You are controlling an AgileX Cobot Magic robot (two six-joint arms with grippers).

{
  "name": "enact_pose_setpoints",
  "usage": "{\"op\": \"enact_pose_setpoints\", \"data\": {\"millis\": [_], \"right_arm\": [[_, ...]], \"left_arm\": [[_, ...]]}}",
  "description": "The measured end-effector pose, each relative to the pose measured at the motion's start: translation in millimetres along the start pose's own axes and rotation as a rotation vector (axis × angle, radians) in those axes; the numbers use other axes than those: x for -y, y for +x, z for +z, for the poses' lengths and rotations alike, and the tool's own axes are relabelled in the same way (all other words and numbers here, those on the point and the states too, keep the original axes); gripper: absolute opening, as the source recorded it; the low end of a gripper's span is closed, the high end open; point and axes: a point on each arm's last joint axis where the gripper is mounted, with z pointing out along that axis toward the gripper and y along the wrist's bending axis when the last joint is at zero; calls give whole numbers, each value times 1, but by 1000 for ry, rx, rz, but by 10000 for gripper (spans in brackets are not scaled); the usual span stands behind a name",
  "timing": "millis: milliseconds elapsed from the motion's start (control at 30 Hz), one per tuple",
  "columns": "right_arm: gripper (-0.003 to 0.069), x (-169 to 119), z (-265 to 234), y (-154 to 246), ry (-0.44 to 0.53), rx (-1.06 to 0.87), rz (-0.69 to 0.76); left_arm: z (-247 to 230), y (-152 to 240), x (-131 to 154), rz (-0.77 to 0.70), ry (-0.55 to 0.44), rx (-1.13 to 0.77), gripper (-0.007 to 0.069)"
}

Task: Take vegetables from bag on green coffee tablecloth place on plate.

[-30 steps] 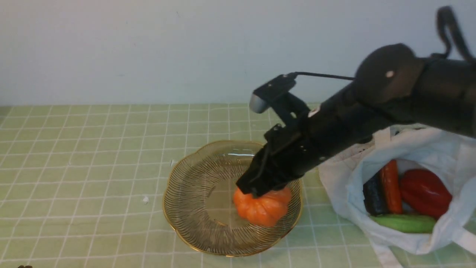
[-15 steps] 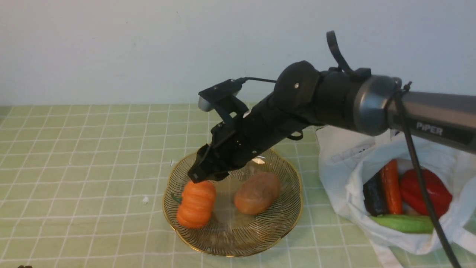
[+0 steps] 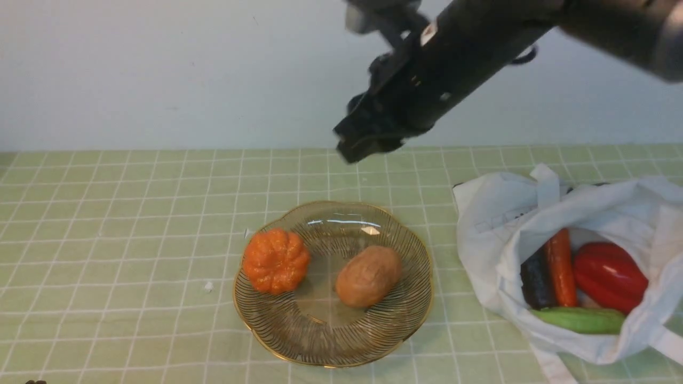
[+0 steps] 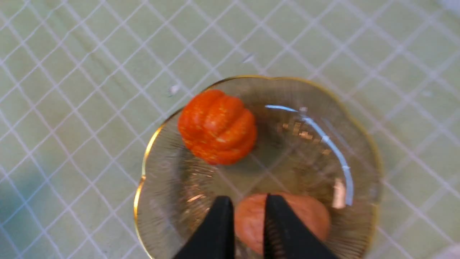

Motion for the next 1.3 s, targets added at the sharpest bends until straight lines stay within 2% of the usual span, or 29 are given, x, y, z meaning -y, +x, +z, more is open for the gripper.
{"op": "enact_pose_setpoints", "data": {"millis": [67,133,167,267,333,400,433,467,567,600,633,667,900,1067,1300], "right_arm": [[13,-1,-46,1,97,62,16],[0,-5,-73,4,145,109,29],[-9,-11,-111,12,196,182,50],[-12,-18,-149,29,256,271,69],[-12,-22,-168,49,294,339,77],[-12,-29,-193,86,340,475,93],[-12,-30,-194,89,339,486,96],[-12,-33,-200,117,361,571,102],[-12,-37,-203,151,370,673,112],[-12,-41,-204,177,368,763,112],[-12,-41,-201,182,369,771,108],[-12,-46,-205,213,363,884,101],[-12,-57,-213,284,344,1088,120],[-12,-62,-219,309,284,1156,200],[-12,-62,-216,315,274,1118,238]], "left_arm": [[0,0,0,0,0,0,-5],[0,0,0,0,0,0,-5],[0,0,0,0,0,0,-5],[0,0,0,0,0,0,-5],[0,0,0,0,0,0,-5],[0,0,0,0,0,0,-5],[0,0,0,0,0,0,-5],[0,0,0,0,0,0,-5],[0,0,0,0,0,0,-5],[0,0,0,0,0,0,-5],[0,0,0,0,0,0,-5],[0,0,0,0,0,0,-5],[0,0,0,0,0,0,-5],[0,0,0,0,0,0,-5],[0,0,0,0,0,0,-5]]}}
